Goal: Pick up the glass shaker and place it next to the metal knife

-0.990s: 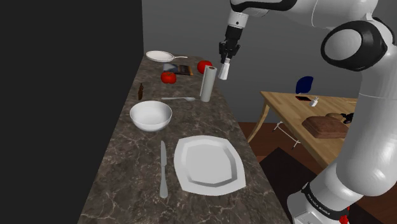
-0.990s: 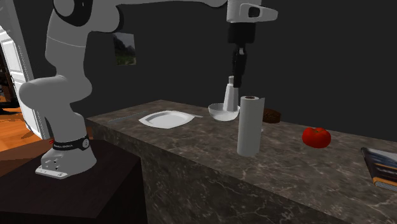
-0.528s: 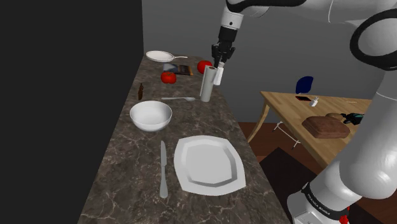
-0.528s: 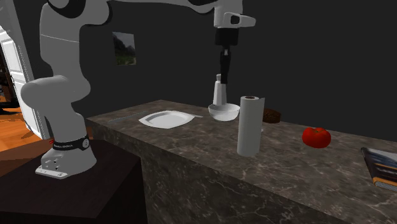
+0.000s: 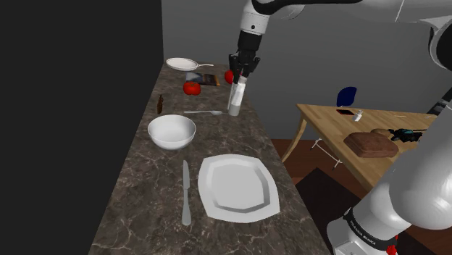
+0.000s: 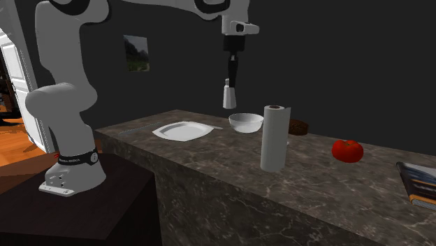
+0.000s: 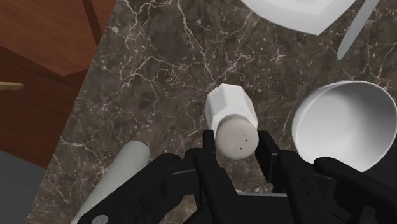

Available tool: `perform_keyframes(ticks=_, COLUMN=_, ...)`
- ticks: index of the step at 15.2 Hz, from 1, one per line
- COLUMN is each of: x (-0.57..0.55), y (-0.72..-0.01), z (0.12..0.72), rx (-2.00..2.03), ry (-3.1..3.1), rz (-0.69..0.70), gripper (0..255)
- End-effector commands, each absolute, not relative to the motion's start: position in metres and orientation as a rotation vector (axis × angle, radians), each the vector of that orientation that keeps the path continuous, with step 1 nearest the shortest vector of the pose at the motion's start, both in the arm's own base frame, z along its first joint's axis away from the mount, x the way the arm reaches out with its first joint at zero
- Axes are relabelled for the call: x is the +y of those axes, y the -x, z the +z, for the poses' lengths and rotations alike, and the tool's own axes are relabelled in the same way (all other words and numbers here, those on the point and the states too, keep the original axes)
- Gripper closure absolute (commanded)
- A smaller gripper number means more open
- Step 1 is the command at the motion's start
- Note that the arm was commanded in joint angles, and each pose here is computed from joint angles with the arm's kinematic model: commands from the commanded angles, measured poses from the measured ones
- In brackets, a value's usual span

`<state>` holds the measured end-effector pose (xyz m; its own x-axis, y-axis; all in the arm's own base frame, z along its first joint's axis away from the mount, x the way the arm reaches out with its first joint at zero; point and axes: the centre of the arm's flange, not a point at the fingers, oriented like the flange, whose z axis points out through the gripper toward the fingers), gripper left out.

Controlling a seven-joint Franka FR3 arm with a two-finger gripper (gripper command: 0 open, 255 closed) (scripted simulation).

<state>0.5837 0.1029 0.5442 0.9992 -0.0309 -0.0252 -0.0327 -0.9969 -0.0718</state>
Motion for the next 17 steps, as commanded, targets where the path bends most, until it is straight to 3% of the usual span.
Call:
perform_keyframes(ticks=1, x=0.124, y=-0.574, z=0.544, rx=0.052, ry=3.069, rz=0.037, gripper=255)
perform_keyframes(ticks=17, x=0.317, y=-0.489, z=0.545, rx=0.052, ry=3.069, rz=0.037, gripper=255)
